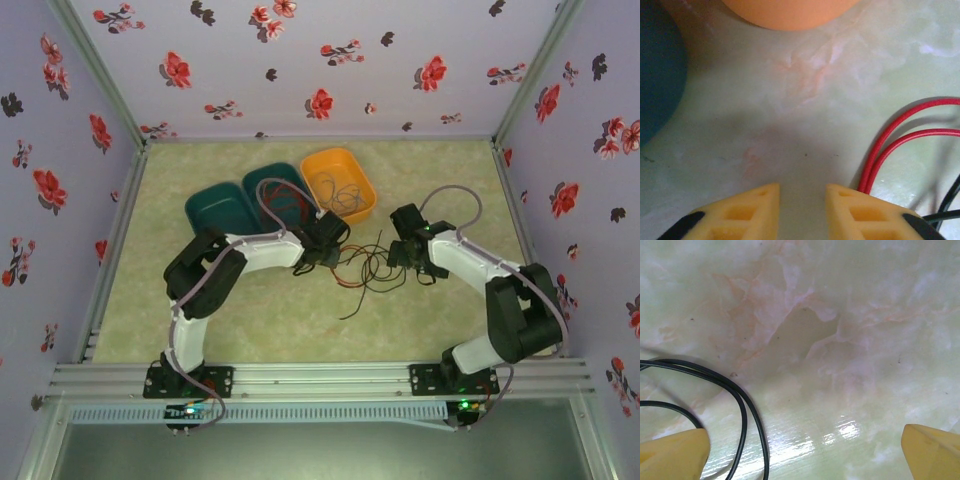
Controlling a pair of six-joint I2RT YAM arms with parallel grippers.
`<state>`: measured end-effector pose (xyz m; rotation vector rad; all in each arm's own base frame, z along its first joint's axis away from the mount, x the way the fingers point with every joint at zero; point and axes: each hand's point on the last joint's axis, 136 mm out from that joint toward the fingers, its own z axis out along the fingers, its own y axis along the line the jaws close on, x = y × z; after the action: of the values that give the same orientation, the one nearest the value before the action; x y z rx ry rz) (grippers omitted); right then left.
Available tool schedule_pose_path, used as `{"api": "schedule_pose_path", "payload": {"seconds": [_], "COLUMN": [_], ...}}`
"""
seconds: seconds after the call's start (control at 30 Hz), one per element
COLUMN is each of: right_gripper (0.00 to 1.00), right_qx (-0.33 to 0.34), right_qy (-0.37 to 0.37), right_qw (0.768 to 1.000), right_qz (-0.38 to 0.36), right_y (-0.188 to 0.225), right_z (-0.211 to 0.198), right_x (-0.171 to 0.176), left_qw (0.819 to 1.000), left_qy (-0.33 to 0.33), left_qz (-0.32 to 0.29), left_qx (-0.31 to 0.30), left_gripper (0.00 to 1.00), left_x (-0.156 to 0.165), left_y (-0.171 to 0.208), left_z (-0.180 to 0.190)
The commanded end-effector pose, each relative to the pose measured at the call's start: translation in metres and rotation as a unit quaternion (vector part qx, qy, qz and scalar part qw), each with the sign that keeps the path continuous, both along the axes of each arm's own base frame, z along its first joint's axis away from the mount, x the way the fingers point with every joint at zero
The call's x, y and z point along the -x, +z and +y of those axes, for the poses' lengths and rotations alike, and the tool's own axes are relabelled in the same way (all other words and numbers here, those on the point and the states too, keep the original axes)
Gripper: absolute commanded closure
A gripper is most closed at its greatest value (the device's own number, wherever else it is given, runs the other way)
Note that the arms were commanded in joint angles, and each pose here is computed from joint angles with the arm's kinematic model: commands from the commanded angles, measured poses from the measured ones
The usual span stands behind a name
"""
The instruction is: Untangle the cables
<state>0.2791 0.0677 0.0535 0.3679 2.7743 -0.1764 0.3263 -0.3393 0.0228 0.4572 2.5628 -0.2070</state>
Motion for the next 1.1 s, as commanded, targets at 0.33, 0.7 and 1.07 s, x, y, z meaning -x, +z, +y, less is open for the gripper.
{"api": "schedule_pose_path", "payload": {"seconds": [0.33,0.7,1.07], "right_gripper": [0.01,0.01,0.01], "right_qx": [-0.005,-0.026,-0.029], "right_qy": [-0.012,-0.011,-0.014], "right_qw": [0.999,0.997,0.996], "right_qz": [-0.037,-0.071,-0.078], "right_y": [0.031,0.052,0.053], "right_z": [-0.009,-0.005,-0.006], "right_x": [0.006,0.003,0.004], "left_qw": [0.999,0.994,0.992], "left_qy": [-0.038,-0.094,-0.104], "left_qz": [0.038,0.037,0.013], "left_qx": [0.009,0.046,0.065], "left_gripper": [0.72,0.75,0.73], "left_x": [0.028,0.059,0.051], "left_y": [-0.009,0.012,0.034], "left_z": [-0.028,-0.064,-0.071]}}
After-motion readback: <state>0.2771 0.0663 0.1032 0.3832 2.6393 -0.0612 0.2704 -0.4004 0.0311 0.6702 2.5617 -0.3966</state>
